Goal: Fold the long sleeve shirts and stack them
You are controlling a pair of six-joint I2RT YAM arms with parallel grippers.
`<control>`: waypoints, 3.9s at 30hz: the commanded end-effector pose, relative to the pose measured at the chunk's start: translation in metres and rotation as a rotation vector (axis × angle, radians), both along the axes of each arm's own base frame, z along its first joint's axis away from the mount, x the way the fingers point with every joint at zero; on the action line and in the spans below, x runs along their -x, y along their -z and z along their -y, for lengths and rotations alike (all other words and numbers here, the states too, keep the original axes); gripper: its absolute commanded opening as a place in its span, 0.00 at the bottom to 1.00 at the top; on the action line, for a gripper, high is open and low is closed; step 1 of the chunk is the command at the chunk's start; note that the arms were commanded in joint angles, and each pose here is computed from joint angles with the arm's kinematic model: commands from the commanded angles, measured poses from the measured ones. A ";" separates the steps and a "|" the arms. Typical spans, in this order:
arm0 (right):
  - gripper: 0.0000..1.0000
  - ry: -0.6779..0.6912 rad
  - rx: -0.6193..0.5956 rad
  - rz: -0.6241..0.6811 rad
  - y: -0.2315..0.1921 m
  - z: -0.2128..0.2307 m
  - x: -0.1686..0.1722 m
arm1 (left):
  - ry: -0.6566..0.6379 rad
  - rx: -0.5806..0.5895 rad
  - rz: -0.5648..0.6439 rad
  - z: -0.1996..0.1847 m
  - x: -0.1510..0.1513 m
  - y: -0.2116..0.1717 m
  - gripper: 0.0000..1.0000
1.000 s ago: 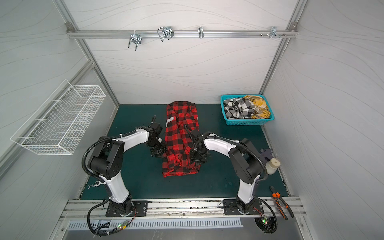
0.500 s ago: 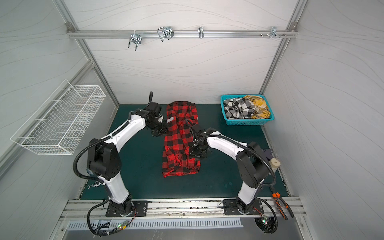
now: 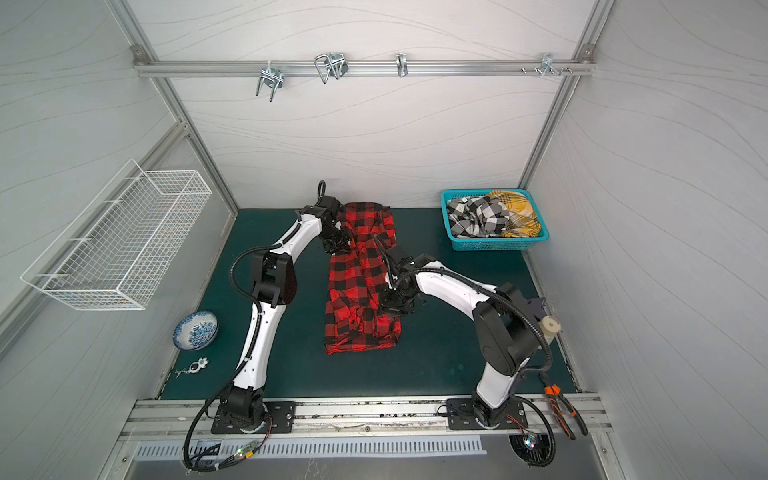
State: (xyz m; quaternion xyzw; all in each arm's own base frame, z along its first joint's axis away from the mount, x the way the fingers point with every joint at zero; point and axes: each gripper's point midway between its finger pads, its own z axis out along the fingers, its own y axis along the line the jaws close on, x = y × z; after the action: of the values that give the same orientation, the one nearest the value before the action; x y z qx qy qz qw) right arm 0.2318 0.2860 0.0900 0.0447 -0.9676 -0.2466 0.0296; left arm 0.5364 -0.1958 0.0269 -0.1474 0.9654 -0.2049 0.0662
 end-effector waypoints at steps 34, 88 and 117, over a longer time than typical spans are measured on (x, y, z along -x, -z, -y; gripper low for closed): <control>0.52 0.070 0.107 0.073 -0.008 0.040 -0.015 | 0.148 -0.062 0.201 0.017 0.088 -0.150 0.48; 0.45 0.233 -0.064 -0.300 0.068 0.071 0.096 | -0.011 0.150 -0.423 -0.004 0.376 0.019 0.38; 0.20 0.217 -0.043 -0.271 0.065 0.069 0.095 | 0.031 0.075 -0.453 -0.017 0.409 0.014 0.26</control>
State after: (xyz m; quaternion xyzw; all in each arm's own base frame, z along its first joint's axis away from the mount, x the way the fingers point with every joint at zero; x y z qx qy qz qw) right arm 0.1375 0.2180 0.0239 -0.0879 -0.9461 -0.2832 0.1300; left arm 0.1446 -0.1939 0.0180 -0.1743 0.9430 -0.2424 -0.1471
